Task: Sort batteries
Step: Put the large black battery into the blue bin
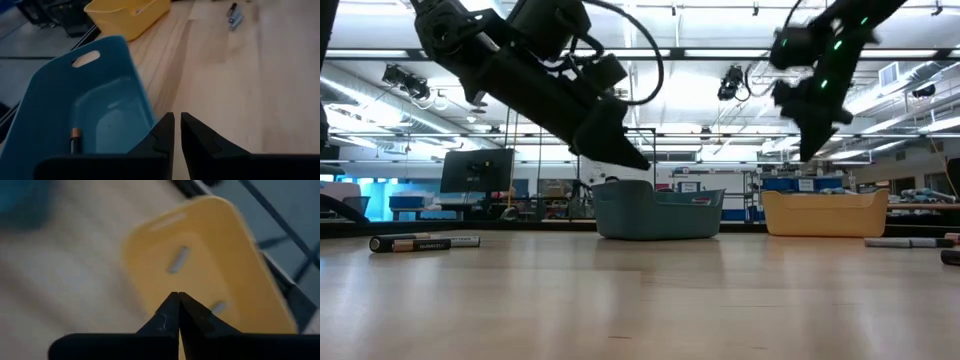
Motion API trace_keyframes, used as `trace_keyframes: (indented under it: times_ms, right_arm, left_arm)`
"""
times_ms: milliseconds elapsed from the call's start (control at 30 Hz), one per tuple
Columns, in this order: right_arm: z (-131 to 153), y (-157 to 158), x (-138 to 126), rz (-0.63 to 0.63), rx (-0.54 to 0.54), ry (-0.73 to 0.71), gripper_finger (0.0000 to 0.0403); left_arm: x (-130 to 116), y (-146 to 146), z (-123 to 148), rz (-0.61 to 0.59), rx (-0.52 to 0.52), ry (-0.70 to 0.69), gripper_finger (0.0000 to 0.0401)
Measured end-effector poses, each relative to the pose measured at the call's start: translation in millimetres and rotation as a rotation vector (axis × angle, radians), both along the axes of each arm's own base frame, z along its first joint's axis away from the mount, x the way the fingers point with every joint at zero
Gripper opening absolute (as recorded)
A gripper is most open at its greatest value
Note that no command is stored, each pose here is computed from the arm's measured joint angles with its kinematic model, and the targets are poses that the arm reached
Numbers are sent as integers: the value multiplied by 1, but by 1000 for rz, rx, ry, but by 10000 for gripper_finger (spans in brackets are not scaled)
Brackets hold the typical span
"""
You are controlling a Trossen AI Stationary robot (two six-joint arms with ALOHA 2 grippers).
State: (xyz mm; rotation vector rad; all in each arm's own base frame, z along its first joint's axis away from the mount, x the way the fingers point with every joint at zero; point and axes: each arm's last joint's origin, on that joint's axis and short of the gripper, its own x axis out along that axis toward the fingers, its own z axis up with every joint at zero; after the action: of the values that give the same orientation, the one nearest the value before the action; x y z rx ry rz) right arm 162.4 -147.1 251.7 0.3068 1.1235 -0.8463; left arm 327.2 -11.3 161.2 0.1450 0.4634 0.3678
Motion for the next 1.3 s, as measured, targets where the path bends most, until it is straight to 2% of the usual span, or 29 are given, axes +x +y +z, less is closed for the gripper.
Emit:
trace_keyframes:
  times_ms: [133,267,367,500,633,733,900,1300]
  right_arm:
    - [9,45,-3,111,56,-70,24]
    - [9,82,-8,151,128,-103,26]
    - [2,103,-13,115,200,-82,14]
    - [-15,121,-21,-48,293,28,10]
    - [-38,130,-27,-186,319,169,24]
    - [-57,133,-28,-242,313,244,25]
    - [-77,135,-24,-267,253,333,7]
    - [-112,128,-9,-276,161,594,8]
  left_arm:
    - [0,-3,5,-23,5,-24,39]
    - [1,-8,8,-77,-6,-53,39]
    - [3,-11,10,-120,-28,-77,39]
    - [3,-16,11,-158,-39,-90,39]
    - [3,-18,11,-182,-45,-92,39]
    - [3,-18,11,-183,-45,-92,39]
    - [3,-18,11,-192,-25,-85,39]
    - [3,-18,11,-193,-21,-86,39]
